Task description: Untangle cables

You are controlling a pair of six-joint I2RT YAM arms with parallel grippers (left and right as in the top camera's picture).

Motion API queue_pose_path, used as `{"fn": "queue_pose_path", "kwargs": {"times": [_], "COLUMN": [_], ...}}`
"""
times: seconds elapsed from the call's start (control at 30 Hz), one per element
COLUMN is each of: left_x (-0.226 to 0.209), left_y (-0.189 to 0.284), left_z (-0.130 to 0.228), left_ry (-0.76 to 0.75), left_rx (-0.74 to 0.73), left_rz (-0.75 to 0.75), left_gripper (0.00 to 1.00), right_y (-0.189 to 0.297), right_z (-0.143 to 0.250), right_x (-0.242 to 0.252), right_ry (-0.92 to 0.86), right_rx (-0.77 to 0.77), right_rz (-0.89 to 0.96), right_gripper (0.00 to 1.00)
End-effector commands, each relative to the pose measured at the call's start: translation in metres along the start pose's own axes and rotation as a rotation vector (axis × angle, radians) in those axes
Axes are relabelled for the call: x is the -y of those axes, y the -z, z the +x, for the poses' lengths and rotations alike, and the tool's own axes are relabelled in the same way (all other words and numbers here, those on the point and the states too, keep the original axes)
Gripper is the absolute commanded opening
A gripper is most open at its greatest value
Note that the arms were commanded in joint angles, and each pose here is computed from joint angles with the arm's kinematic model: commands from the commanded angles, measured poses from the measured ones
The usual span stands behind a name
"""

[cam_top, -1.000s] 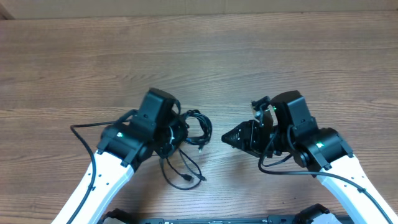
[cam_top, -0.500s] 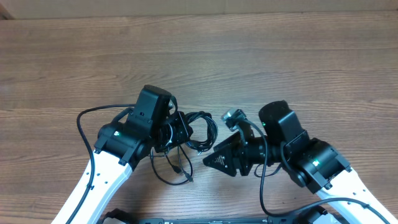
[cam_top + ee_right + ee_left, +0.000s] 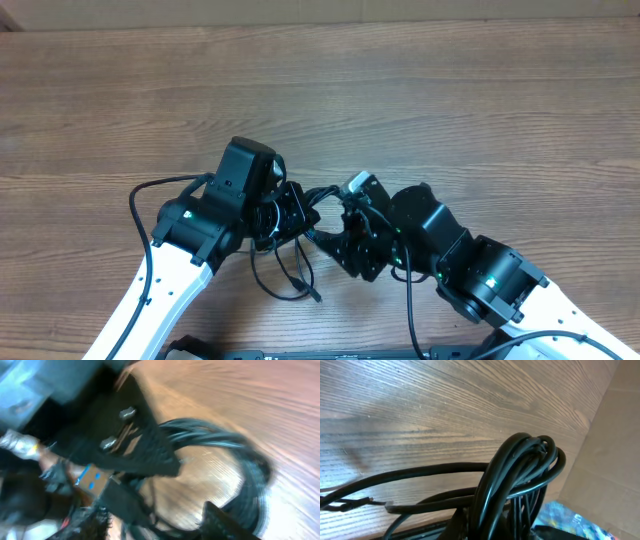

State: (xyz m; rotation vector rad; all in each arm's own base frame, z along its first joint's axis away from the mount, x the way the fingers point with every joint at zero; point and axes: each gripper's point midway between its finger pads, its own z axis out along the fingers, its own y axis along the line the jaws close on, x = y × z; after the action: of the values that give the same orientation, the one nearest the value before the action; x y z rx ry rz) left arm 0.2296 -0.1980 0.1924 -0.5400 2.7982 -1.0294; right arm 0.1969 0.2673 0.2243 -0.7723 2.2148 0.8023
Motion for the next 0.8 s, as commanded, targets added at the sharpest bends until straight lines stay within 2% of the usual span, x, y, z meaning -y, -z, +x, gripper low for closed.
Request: {"fn": "queue_pose_path", "kwargs": {"times": [0.0,0.13,0.4,0.5,0.6,0.77], "left_x": [0.007,0.008,0.02,0.03,0.029,0.019], "left_y": [0.0,0.001,0.002,0.004,0.003,0.004], "left_z": [0.006,0.008,0.015,0.016,0.013,0.0], "left_ry": [-0.012,-0.035,-0.064,-0.093,-0.095,-0.069], "left_rx": [-0.044,-0.056,-0.098,-0.11,-0.096,-0.041], "left_rz": [0.033,0.043,0.105,0.154,0.146,0.106], "left_gripper": [0.04,0.04,0.04,0.04,0.04,0.04], "right_y": [0.011,0.013,-0.01,-0.022,-0.029,-0.019], "right_z": [-0.026,-0.03,-0.013,0.004,0.015,0.003], "right_x": [0.031,0.046,0.033,0.04,0.044,0.035], "right_ry": [-0.079,-0.168,-0.176,-0.186,-0.236,-0.241], "right_rx": [0.115,0.152,0.045,-0.033,-0.076,-0.026], "right_rz": [0.204,0.288,0.196,0.224,0.24,0.199], "right_gripper": [0.52,0.53,0.59,0.5,0.48,0.55]}}
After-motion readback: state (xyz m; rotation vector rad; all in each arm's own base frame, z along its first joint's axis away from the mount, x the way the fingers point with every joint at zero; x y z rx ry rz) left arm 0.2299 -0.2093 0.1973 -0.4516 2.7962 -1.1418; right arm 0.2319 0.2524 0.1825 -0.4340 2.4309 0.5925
